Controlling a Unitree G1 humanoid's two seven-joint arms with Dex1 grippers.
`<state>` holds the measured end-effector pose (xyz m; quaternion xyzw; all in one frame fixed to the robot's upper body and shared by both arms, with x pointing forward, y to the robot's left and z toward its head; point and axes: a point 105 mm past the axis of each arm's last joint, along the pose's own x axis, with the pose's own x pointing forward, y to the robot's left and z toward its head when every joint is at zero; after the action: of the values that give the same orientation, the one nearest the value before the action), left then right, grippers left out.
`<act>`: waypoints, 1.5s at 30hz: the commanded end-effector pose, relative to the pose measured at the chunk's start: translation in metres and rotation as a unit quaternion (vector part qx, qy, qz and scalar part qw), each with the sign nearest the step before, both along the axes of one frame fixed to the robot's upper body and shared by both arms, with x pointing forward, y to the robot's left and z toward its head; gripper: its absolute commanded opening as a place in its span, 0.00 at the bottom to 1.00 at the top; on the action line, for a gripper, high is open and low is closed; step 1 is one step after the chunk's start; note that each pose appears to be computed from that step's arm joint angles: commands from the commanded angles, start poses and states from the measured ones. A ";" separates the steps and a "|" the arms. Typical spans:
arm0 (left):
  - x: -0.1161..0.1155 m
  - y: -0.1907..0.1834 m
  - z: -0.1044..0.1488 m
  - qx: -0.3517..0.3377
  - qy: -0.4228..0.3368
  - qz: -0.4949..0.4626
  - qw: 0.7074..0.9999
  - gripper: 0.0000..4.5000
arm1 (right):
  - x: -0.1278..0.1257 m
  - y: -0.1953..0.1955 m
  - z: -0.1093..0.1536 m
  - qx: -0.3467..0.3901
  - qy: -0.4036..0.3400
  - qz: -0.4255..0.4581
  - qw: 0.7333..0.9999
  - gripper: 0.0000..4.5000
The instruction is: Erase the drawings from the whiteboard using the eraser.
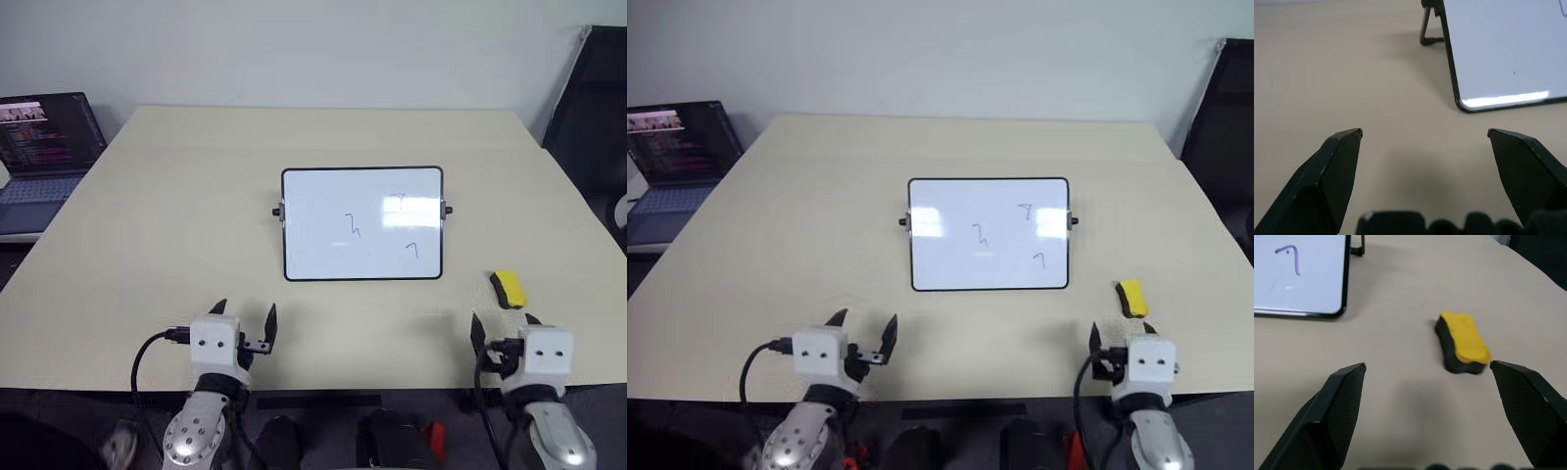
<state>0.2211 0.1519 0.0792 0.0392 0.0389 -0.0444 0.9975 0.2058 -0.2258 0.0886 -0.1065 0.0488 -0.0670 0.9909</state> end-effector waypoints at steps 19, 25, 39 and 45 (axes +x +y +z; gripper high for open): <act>0.018 -0.001 0.010 0.009 -0.036 -0.031 0.999 1.00 | -0.009 -0.003 0.006 0.010 -0.011 -0.049 0.999 0.98; 0.027 0.002 0.011 0.010 -0.050 -0.041 0.998 1.00 | -0.006 -0.005 0.003 0.034 -0.019 -0.049 0.998 0.98; 0.066 -0.057 0.079 -0.049 -0.143 -0.323 0.934 1.00 | 0.024 -0.025 0.024 0.042 -0.042 -0.038 0.998 0.98; 0.055 -0.106 0.084 -0.033 -0.112 -0.522 0.845 1.00 | 0.040 -0.025 0.026 0.064 -0.032 -0.026 0.997 0.98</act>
<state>0.2814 0.0568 0.1635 0.0215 -0.1049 -0.5056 0.8561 0.2433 -0.2452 0.1092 -0.0368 0.0252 -0.0916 0.9948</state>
